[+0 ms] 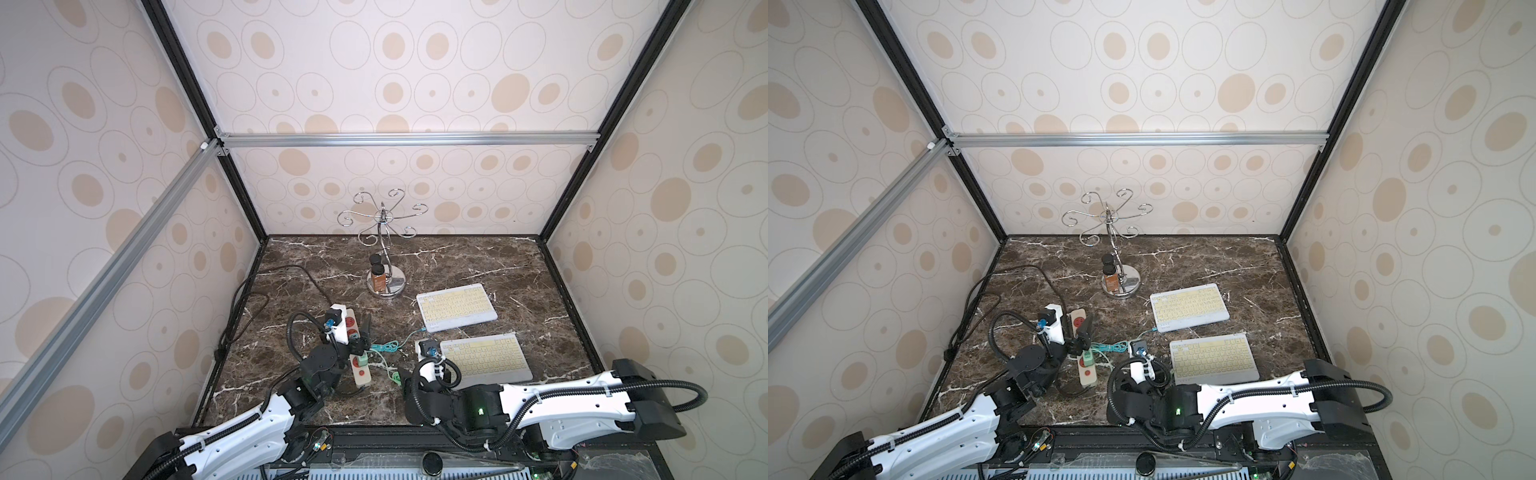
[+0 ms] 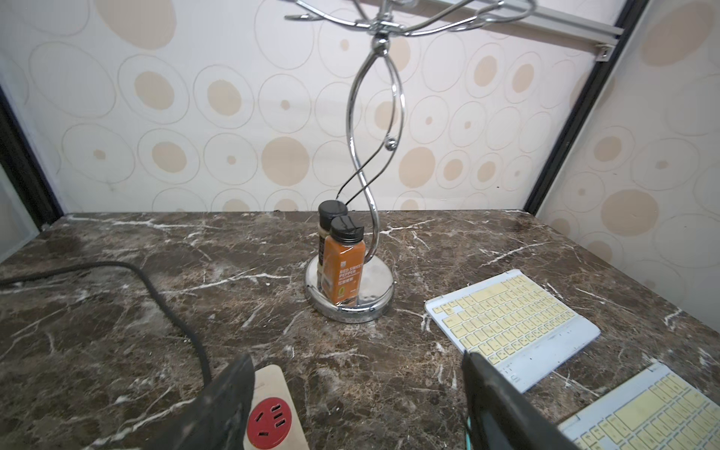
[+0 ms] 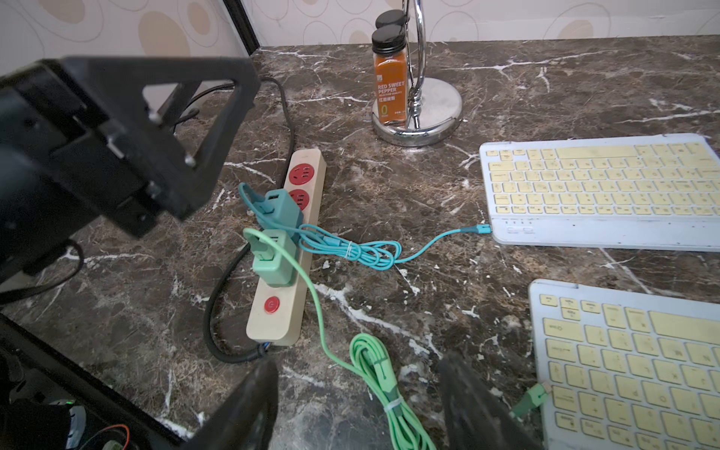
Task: Unplug the wireless keyboard
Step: Place the power cord at the center of the board.
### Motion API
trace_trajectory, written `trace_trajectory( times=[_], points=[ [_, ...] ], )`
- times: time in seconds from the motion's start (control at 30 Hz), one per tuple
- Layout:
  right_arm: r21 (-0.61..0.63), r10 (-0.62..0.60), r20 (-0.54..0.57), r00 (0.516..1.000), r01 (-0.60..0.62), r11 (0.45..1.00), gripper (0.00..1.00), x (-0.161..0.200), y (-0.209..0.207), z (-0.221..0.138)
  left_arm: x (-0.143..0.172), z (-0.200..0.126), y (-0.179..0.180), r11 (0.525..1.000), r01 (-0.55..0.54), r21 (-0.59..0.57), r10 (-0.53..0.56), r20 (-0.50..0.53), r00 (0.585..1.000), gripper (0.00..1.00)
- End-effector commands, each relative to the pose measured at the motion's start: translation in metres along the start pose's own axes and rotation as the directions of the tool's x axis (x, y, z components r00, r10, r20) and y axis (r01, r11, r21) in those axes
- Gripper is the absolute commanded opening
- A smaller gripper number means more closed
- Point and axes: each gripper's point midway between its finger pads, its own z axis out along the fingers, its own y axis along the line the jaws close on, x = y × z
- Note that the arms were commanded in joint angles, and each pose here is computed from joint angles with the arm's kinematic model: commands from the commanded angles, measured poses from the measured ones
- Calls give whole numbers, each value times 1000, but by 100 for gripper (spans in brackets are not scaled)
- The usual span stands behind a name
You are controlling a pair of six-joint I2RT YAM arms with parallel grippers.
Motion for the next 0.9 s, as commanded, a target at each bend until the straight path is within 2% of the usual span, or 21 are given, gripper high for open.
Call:
trace_trajectory(
  times=[0.0, 0.3, 0.47, 0.63, 0.8, 0.87],
  points=[
    [7, -23, 22, 1000, 23, 1000, 65, 8, 9, 6, 8, 6, 9, 997, 77, -9, -77, -39, 996, 83],
    [-38, -58, -2, 998, 58, 998, 56, 27, 41, 10, 22, 14, 43, 976, 211, -48, -214, -73, 974, 83],
    [-55, -44, 0, 999, 44, 998, 47, 47, 62, 14, 46, 27, 55, 951, 305, -46, -309, -158, 938, 82],
    [-119, -47, -14, 999, 45, 992, 47, 64, 93, 25, 62, 39, 51, 928, 371, -9, -362, -242, 900, 69],
    [-121, -81, -18, 997, 78, 990, 49, 65, 110, 38, 77, 44, 55, 883, 470, -2, -450, -293, 844, 56],
    [-111, -79, -63, 995, 72, 991, 49, 66, 110, 53, 81, 45, 59, 861, 509, 0, -485, -306, 819, 49]
  ],
)
